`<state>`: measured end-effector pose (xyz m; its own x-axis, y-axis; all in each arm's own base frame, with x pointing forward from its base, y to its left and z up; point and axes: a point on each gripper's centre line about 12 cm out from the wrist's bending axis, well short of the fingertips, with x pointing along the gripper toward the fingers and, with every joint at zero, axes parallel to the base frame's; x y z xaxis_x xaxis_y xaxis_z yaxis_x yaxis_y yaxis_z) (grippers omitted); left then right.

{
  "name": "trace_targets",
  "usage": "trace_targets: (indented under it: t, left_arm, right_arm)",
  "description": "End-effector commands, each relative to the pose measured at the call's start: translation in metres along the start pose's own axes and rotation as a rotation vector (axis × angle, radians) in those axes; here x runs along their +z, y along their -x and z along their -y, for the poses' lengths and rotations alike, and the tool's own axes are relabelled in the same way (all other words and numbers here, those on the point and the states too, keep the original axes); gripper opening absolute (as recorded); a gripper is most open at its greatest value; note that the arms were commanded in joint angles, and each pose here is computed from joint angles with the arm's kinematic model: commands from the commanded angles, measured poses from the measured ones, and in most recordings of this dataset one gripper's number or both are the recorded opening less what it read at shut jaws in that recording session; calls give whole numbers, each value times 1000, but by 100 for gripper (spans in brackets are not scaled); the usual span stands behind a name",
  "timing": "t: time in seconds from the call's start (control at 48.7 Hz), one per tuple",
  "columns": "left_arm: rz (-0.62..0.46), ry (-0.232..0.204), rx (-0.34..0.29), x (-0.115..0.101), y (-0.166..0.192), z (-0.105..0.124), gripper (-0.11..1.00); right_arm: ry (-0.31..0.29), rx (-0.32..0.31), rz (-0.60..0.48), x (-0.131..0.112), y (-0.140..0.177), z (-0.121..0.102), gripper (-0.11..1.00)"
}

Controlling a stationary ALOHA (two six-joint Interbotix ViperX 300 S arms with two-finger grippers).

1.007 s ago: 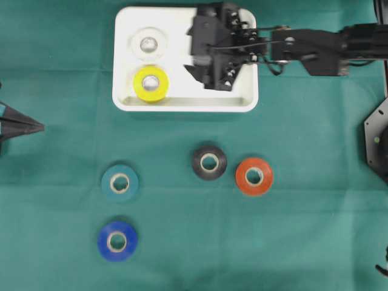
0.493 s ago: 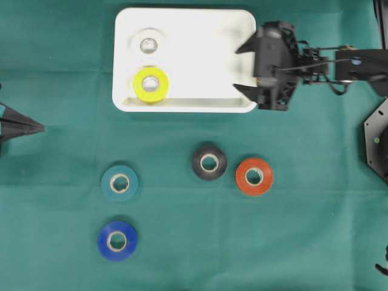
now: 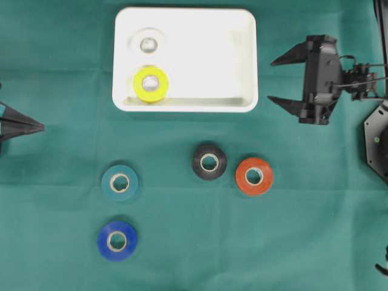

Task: Put the tape into the white case with the right arm.
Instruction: 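Open the right gripper and withdraw it to the right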

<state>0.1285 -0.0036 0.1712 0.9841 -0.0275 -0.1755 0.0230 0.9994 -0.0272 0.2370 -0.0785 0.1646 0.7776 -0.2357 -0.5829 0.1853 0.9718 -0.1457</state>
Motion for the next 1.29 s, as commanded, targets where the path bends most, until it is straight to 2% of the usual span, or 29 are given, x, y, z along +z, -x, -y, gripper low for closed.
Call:
trace_targets:
  t: [0.0, 0.144, 0.493, 0.617, 0.986, 1.151, 1.274]
  left_arm:
    - [12, 1, 3, 6, 0, 0, 0]
    - [9, 1, 3, 5, 0, 0, 0]
    - [11, 1, 3, 5, 0, 0, 0]
    - [12, 1, 3, 6, 0, 0, 0]
    - [11, 2, 3, 5, 0, 0, 0]
    - [11, 2, 3, 5, 0, 0, 0]
    - [9, 1, 3, 5, 0, 0, 0]
  right_arm:
    - [-10, -1, 36, 0, 9, -1, 76]
    - [-37, 0, 47, -7, 17, -3, 76]
    - [-40, 11, 56, -10, 19, -6, 76]
    - [-18, 59, 75, -11, 20, -18, 76]
    - [90, 267, 90, -15, 28, -73, 76]
    - [125, 322, 80, -18, 32, -88, 76]
    - [137, 326, 63, -20, 33, -91, 76]
